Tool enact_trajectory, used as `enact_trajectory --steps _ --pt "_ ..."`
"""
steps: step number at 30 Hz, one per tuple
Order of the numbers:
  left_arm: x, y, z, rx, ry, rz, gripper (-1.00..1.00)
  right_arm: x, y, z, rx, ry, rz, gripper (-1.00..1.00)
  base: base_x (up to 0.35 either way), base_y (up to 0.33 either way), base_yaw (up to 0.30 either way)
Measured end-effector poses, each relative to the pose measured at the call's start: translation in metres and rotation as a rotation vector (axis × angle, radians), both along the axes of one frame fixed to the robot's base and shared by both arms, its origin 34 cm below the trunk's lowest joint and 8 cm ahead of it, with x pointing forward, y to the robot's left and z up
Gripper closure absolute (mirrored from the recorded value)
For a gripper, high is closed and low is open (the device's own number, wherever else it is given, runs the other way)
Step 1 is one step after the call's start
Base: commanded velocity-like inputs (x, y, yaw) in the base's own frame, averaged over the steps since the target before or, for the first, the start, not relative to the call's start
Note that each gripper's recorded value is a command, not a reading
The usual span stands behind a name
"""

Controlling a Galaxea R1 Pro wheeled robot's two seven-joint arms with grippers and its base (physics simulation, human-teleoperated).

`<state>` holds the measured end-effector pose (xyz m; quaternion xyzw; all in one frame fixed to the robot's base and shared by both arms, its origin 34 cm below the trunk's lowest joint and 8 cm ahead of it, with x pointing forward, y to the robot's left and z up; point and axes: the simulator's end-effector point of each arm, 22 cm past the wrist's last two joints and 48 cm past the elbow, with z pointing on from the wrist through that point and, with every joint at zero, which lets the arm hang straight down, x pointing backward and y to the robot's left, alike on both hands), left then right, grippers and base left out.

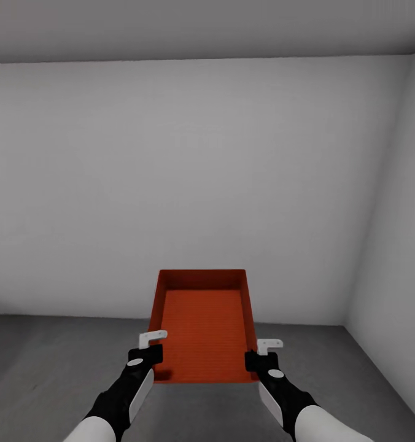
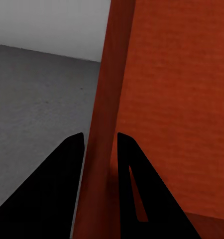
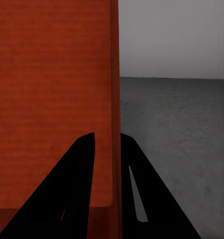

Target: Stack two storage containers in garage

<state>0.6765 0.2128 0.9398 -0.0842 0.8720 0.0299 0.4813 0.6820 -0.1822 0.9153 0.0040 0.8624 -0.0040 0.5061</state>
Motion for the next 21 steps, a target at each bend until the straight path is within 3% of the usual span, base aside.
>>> enact_trajectory --steps 5,10,21 --pt "-0.0001 -0.0004 -0.0001 0.001 0.0 0.0 1.0 -0.0001 -0.0004 -0.0003 0.0 0.001 0.0 1.0 0.0 0.0 -0.268" --pt "-0.0007 -0.0003 -0.001 0.003 0.002 -0.005 1.0 -0.0011 -0.0004 -0.001 0.0 0.003 -0.001 1.0 0.062 0.0 -0.054" --pt "-0.0014 -0.0024 -0.0011 0.004 0.004 -0.001 1.0 -0.0011 -0.0024 -0.0013 0.001 0.003 0.001 1.0 0.301 0.0 -0.002"
